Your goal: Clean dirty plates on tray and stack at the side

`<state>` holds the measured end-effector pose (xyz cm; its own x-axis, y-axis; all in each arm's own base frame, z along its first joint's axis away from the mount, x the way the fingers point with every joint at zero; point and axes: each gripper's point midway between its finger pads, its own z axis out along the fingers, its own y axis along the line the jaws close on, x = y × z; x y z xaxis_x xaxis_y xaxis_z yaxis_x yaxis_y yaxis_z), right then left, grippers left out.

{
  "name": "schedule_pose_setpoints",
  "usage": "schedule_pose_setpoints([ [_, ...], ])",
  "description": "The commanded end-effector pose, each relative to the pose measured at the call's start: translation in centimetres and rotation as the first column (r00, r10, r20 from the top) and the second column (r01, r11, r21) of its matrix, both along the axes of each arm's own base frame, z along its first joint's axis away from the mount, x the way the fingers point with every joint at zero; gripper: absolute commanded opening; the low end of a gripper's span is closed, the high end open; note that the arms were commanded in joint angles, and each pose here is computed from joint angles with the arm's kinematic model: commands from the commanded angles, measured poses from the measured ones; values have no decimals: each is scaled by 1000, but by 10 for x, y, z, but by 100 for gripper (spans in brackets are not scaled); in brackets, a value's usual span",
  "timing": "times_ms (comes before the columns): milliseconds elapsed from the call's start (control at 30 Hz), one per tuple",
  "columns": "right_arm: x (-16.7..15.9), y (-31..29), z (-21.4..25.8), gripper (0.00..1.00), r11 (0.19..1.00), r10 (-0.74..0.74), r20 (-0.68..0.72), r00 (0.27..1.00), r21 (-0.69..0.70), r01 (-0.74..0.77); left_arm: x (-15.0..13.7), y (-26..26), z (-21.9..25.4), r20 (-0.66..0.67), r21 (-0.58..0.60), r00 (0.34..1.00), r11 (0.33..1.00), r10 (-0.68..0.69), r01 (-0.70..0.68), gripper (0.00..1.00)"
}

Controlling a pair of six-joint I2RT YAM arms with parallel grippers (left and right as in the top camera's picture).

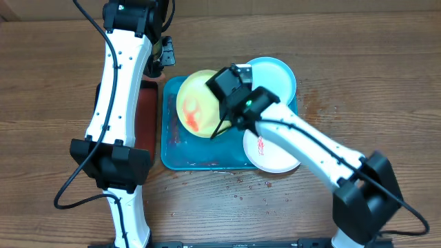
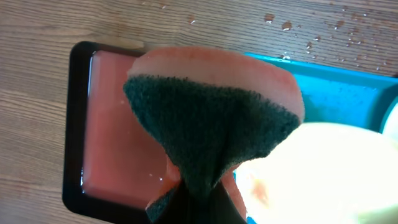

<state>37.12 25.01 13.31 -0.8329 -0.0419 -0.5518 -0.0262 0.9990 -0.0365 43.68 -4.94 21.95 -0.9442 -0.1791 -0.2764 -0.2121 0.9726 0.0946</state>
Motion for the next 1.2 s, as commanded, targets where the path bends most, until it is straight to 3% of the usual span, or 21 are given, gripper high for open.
schedule_pose_setpoints([
  [0,4,-11,31,4,981,-11,180,984,-187,45,1,-3,12,35,-23,999,1000,-1,2,4],
  [233,-19,0,73,4,912,56,409,911,-393,121,0,-3,12,34,-23,999,1000,-1,2,4],
  [500,-40,9,115,4,842,119,590,799,-487,234,0,-3,12,34,-22,999,1000,-1,2,4],
  [833,-47,4,134,4,796,143,648,748,-524,301,0,-3,11,32,-22,999,1000,-1,2,4],
  [1167,-47,4,134,4,796,143,650,747,-523,303,0,-3,11,30,-21,1000,1000,-1,1,4],
])
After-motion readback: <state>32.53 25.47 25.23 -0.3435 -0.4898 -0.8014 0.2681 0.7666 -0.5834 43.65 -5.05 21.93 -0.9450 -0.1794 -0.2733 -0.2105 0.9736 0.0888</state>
